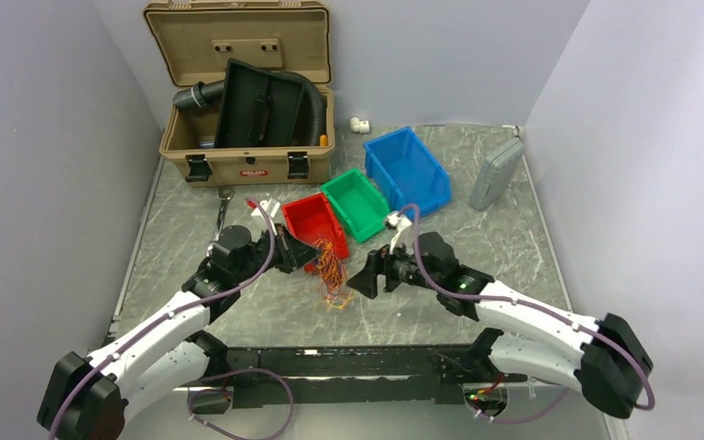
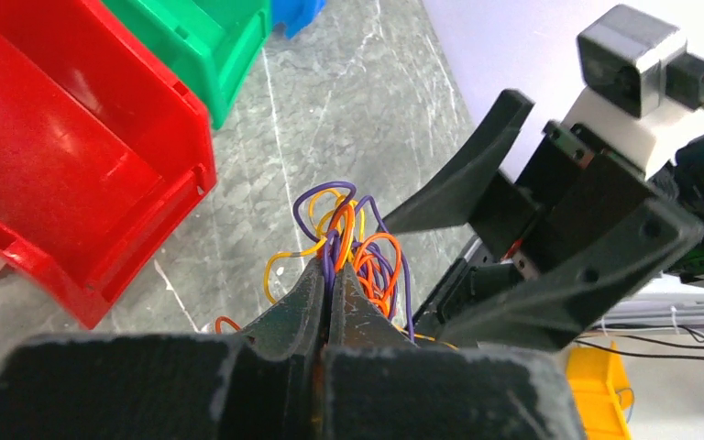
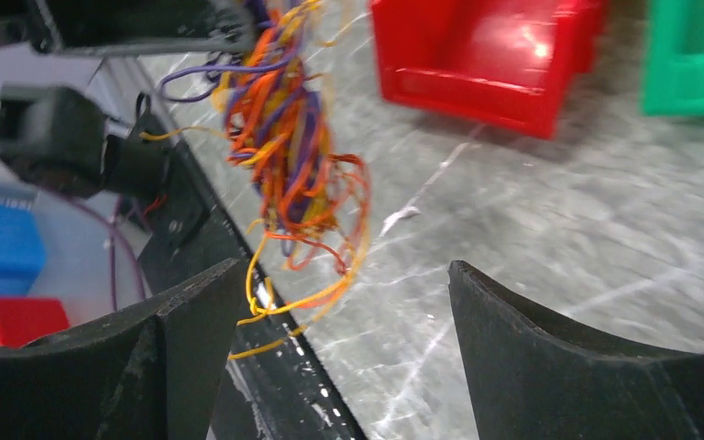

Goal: Untangle the cables

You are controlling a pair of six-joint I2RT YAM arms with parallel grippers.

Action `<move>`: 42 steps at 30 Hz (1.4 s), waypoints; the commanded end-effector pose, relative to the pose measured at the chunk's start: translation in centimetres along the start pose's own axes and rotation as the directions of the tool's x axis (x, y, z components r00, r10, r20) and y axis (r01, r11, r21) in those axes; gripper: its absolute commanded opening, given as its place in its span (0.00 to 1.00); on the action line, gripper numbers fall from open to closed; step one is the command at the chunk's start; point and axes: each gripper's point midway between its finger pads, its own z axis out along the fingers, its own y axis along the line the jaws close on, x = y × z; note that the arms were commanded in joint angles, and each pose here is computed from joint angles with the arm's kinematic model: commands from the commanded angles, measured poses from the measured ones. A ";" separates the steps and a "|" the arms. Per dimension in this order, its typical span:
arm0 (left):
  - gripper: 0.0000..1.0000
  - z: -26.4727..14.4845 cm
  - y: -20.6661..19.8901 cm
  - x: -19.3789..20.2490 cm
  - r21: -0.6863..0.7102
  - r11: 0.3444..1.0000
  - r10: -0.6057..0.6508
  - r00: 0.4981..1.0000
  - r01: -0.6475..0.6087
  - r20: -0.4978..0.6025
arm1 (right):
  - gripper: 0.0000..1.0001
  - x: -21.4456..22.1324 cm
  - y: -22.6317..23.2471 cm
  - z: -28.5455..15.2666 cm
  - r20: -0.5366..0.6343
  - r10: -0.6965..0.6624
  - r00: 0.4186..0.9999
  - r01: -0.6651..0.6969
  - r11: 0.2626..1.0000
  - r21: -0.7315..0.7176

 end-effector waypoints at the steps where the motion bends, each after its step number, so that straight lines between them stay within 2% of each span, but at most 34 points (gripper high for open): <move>1: 0.00 0.2 -3.5 -2.0 0.143 0.989 0.017 0.999 -0.024 0.048 | 0.84 -2.1 5.3 1.5 0.029 -0.116 0.993 0.120 0.974 -0.191; 5: 0.00 0.3 -3.9 -2.0 0.169 0.986 -0.004 0.999 -0.005 0.051 | 0.83 -2.1 6.3 2.5 0.044 -0.106 0.993 0.113 0.969 -0.219; 9: 0.00 0.3 -4.5 -1.6 0.234 0.971 -0.058 0.997 0.043 0.057 | 0.84 -1.1 6.2 3.7 0.009 -0.090 0.996 0.090 0.974 -0.210; 10: 0.00 0.3 -4.7 -1.6 0.258 0.965 -0.071 0.996 0.053 0.059 | 0.78 -0.6 6.2 3.8 -0.005 -0.089 0.996 0.086 0.973 -0.215; 11: 0.00 0.3 -5.0 -1.5 0.283 0.957 -0.077 0.995 0.056 0.061 | 0.67 -0.4 6.2 3.8 -0.008 -0.085 0.996 0.081 0.972 -0.219; 12: 0.00 0.3 -5.2 -1.4 0.302 0.952 -0.080 0.995 0.058 0.061 | 0.47 -0.3 6.1 3.8 -0.006 -0.074 0.997 0.071 0.975 -0.212; 13: 0.00 0.3 -5.3 -1.4 0.316 0.947 -0.074 0.995 0.051 0.061 | 0.32 -0.3 5.8 3.6 -0.001 -0.063 0.998 0.061 0.978 -0.198; 16: 0.00 0.6 -4.4 -1.8 0.265 0.964 -0.036 0.996 0.015 0.076 | 0.00 -0.7 3.6 2.6 0.031 -0.008 0.999 0.010 0.998 -0.065; 18: 0.00 0.4 -2.9 -2.5 0.181 0.983 -0.018 0.994 -0.002 0.111 | 0.00 -1.3 1.4 1.5 0.073 0.034 0.997 -0.038 0.998 0.056; 22: 0.00 -0.9 -0.8 -4.3 0.081 0.996 0.032 0.981 -0.048 0.189 | 0.00 -1.9 -2.0 -1.3 0.120 0.165 0.979 -0.181 0.974 0.140; 25: 0.00 -1.4 0.1 -4.6 0.022 0.997 0.064 0.979 -0.069 0.193 | 0.00 -2.3 -5.0 -3.0 0.157 0.328 0.932 -0.349 0.927 0.134; 28: 0.00 -1.6 0.5 -4.4 0.008 0.997 0.074 0.980 -0.077 0.187 | 0.00 -2.2 -5.6 -3.8 0.159 0.414 0.896 -0.427 0.903 0.052; 33: 0.00 -1.8 0.3 -3.9 0.034 0.997 0.065 0.980 -0.072 0.187 | 0.03 -2.4 -5.3 -3.5 0.123 0.380 0.917 -0.387 0.922 0.031; 36: 0.00 -1.8 0.1 -3.7 0.041 0.996 0.071 0.983 -0.079 0.170 | 0.11 -3.0 -5.3 -3.6 0.099 0.322 0.942 -0.328 0.943 0.052; 37: 0.00 -1.8 0.1 -3.6 0.042 0.996 0.074 0.984 -0.082 0.164 | 0.10 -3.1 -5.2 -3.6 0.090 0.300 0.950 -0.305 0.951 0.056; 38: 0.01 -1.7 0.1 -3.4 0.044 0.996 0.075 0.986 -0.082 0.151 | 0.03 -3.4 -5.1 -3.8 0.088 0.277 0.957 -0.282 0.958 0.054; 39: 0.10 -1.6 -0.1 -3.3 0.051 0.995 0.078 0.987 -0.085 0.137 | 0.00 -3.8 -4.8 -3.9 0.091 0.249 0.964 -0.254 0.966 0.047; 40: 0.22 -1.5 -0.2 -3.1 0.061 0.994 0.081 0.989 -0.089 0.123 | 0.00 -3.7 -4.7 -4.0 0.075 0.228 0.971 -0.232 0.972 0.047; 41: 0.42 -1.4 -0.4 -3.0 0.075 0.993 0.082 0.991 -0.091 0.110 | 0.00 -3.8 -4.4 -4.1 0.069 0.208 0.976 -0.211 0.977 0.033; 42: 0.55 -1.3 -0.6 -2.7 0.092 0.992 0.079 0.992 -0.088 0.095 | 0.00 -3.9 -4.1 -4.2 0.066 0.190 0.980 -0.192 0.981 0.023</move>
